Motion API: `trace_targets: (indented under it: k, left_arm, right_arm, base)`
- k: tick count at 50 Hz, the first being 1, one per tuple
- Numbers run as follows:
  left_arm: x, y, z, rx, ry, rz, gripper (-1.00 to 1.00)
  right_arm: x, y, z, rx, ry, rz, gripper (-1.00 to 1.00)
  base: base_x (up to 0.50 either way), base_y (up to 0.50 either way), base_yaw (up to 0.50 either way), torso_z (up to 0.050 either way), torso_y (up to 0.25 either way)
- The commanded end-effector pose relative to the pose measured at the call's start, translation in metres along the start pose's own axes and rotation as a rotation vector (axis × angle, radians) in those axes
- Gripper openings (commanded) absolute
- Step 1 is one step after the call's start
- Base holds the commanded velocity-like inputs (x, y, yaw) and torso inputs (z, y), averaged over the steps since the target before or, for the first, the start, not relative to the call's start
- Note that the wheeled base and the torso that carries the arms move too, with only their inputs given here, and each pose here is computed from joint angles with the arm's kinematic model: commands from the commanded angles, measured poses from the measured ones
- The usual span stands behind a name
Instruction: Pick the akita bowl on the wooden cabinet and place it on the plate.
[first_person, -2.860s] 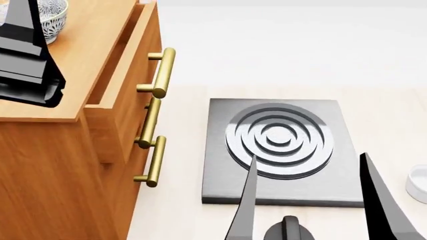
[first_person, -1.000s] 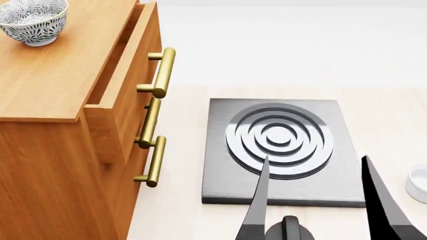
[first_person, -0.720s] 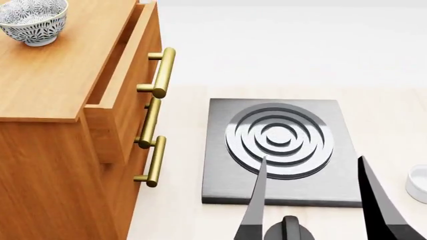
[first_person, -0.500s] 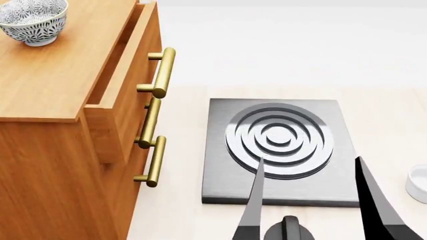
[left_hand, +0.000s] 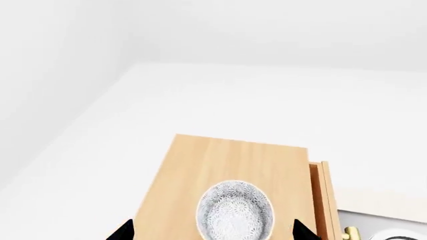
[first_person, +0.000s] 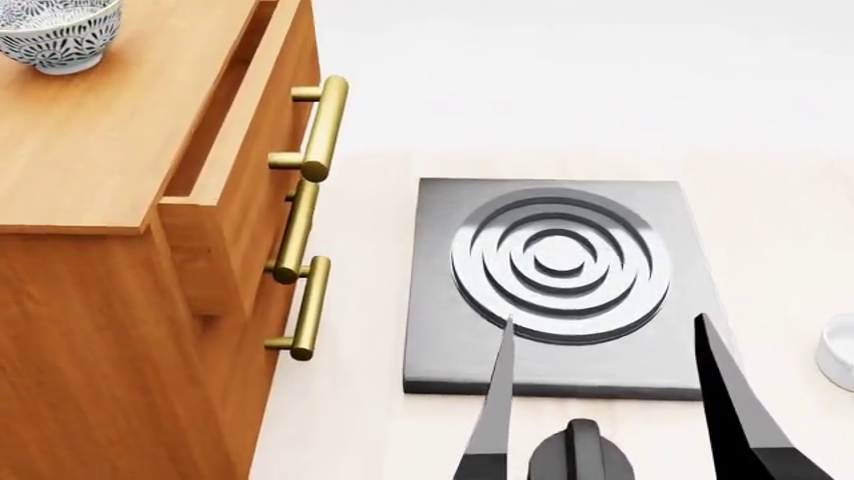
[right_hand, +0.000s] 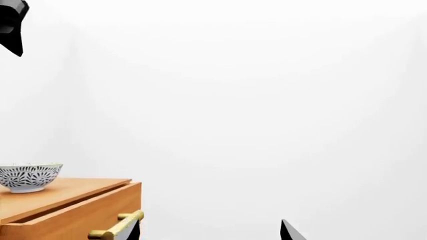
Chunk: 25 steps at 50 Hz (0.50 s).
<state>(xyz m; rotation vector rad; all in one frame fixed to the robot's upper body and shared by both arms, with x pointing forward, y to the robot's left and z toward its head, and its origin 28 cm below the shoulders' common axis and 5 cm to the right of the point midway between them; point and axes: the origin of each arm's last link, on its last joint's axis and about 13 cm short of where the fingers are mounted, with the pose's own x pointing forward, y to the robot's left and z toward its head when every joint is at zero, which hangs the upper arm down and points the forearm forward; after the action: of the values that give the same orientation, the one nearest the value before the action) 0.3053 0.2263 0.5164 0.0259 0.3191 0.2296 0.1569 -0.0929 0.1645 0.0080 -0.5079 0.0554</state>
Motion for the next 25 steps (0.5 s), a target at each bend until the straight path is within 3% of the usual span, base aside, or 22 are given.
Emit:
trace_targets:
  k: [1,22,25]
  left_arm:
    - [-0.0033,0.0044,0.0050,-0.032,-0.042,0.009,1.00]
    - [-0.0028,0.0089,0.0036,-0.036,-0.023,0.046,1.00]
    - [-0.0018,0.0095,0.0025,-0.027,-0.013,0.055,1.00]
  right_arm:
    - [-0.0002,0.0007,-0.0009,0.001,0.004,0.005,1.00]
    - [0.0002,0.0013,-0.0003,0.000,0.003,0.010,1.00]
    - [-0.0001,0.0012,0.0002,-0.002,0.001,0.010,1.00]
  base:
    - [0.00,0.00,0.00,0.000,-0.250]
    - [0.00,0.00,0.00,0.000,-0.250]
    - [0.00,0.00,0.00,0.000,-0.068]
